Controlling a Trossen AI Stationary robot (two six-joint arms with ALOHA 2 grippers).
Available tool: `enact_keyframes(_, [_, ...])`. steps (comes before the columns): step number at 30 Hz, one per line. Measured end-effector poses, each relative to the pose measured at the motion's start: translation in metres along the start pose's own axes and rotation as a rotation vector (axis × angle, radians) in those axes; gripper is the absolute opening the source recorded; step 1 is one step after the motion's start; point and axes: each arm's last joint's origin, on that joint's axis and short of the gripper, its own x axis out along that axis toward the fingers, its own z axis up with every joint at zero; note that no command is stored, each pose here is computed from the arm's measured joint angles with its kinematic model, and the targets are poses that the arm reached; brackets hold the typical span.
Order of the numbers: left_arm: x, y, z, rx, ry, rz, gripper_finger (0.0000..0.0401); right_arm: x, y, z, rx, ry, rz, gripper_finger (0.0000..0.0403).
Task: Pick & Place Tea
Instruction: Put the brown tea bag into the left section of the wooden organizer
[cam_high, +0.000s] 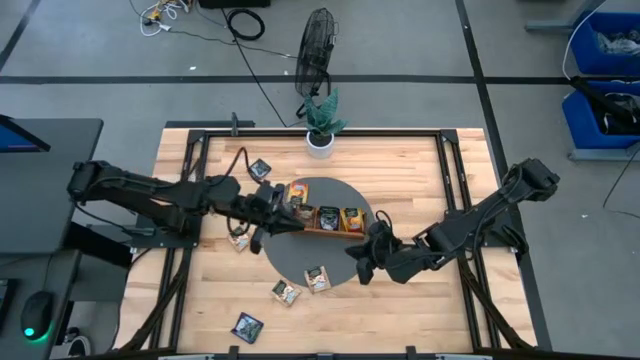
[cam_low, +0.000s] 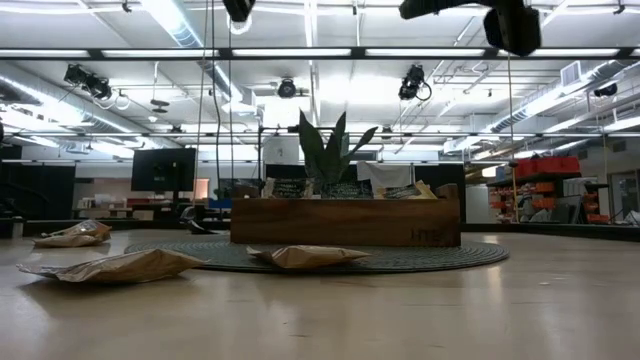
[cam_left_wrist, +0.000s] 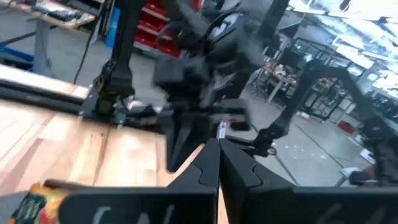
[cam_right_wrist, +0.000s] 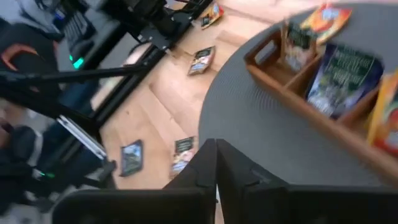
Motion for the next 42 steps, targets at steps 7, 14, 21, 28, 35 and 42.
enact_keyframes(7, [-0.014,-0.013,0.006,0.007,-0.021,0.001,0.0005,0.008,-0.009,-0.018,0.194,0.007,0.044,0.0005])
enact_keyframes(14, [-0.024,-0.015,0.009,0.013,-0.009,0.028,0.0005,0.031,-0.014,-0.051,0.390,0.106,0.033,0.0004])
enact_keyframes(21, [-0.028,-0.015,0.010,0.012,-0.005,0.038,0.0005,0.061,-0.017,-0.088,0.660,0.166,0.032,0.0017])
enact_keyframes(28, [-0.028,-0.015,0.009,0.011,0.010,0.044,0.0005,0.082,-0.024,-0.113,0.780,0.191,0.036,0.0072])
enact_keyframes(35, [-0.028,-0.014,0.008,0.010,0.019,0.048,0.0005,0.091,-0.031,-0.122,0.845,0.195,-0.012,0.0178])
enact_keyframes(42, [-0.028,-0.014,0.007,0.006,0.026,0.052,0.0005,0.100,-0.037,-0.125,0.864,0.198,-0.034,0.0236])
